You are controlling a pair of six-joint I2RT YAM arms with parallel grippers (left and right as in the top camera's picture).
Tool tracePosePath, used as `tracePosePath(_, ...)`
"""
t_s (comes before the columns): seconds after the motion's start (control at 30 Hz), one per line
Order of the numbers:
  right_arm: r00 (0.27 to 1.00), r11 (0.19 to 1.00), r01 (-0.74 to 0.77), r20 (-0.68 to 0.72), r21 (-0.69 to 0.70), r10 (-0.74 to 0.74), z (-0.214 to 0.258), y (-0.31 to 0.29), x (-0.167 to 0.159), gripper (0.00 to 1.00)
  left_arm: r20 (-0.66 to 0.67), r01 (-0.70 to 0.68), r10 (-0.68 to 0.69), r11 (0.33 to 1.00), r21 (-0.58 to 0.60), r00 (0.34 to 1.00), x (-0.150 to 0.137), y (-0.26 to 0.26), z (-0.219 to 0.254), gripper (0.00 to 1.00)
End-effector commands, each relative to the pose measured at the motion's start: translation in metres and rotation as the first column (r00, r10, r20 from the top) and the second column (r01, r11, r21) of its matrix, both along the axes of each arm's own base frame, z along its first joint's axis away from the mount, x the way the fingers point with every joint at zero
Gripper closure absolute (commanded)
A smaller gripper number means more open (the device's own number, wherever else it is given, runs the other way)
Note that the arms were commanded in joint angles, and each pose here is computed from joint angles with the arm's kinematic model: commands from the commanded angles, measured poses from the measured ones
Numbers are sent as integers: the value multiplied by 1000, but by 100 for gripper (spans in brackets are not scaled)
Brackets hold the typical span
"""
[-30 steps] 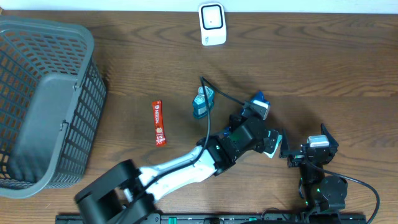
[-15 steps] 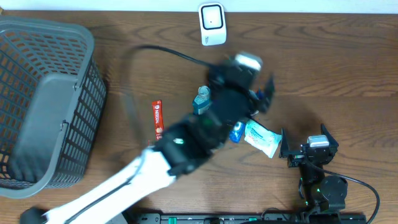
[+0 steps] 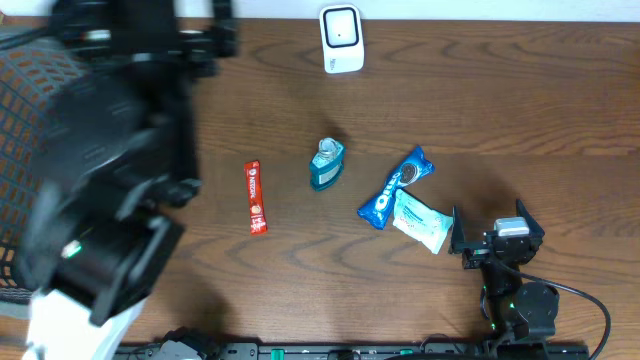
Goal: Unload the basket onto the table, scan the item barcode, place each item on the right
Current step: 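Open left gripper and retract left arm back to the left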
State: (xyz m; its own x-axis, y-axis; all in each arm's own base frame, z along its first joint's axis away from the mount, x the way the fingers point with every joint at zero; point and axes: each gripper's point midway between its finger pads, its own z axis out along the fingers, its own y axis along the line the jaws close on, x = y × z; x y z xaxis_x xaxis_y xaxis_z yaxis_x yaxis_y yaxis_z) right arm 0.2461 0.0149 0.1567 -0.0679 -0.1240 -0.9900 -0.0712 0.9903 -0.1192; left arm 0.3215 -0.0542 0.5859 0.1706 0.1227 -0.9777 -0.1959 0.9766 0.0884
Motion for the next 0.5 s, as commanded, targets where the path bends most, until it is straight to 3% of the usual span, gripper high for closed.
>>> tracePosePath(0.0, 1000, 1000, 5, 0, 8, -5, 0, -1, 0, 1, 66, -167, 164, 985, 38, 984, -41, 44, 40, 0)
tracePosePath(0.23, 1000, 1000, 5, 0, 8, -5, 0, -1, 0, 1, 40, -360, 358, 931, 58, 933, -85, 91, 52, 0)
tracePosePath(0.47, 1000, 1000, 5, 0, 8, -5, 0, -1, 0, 1, 32, -364, 363, 931, 23, 931, -105, 103, 44, 0)
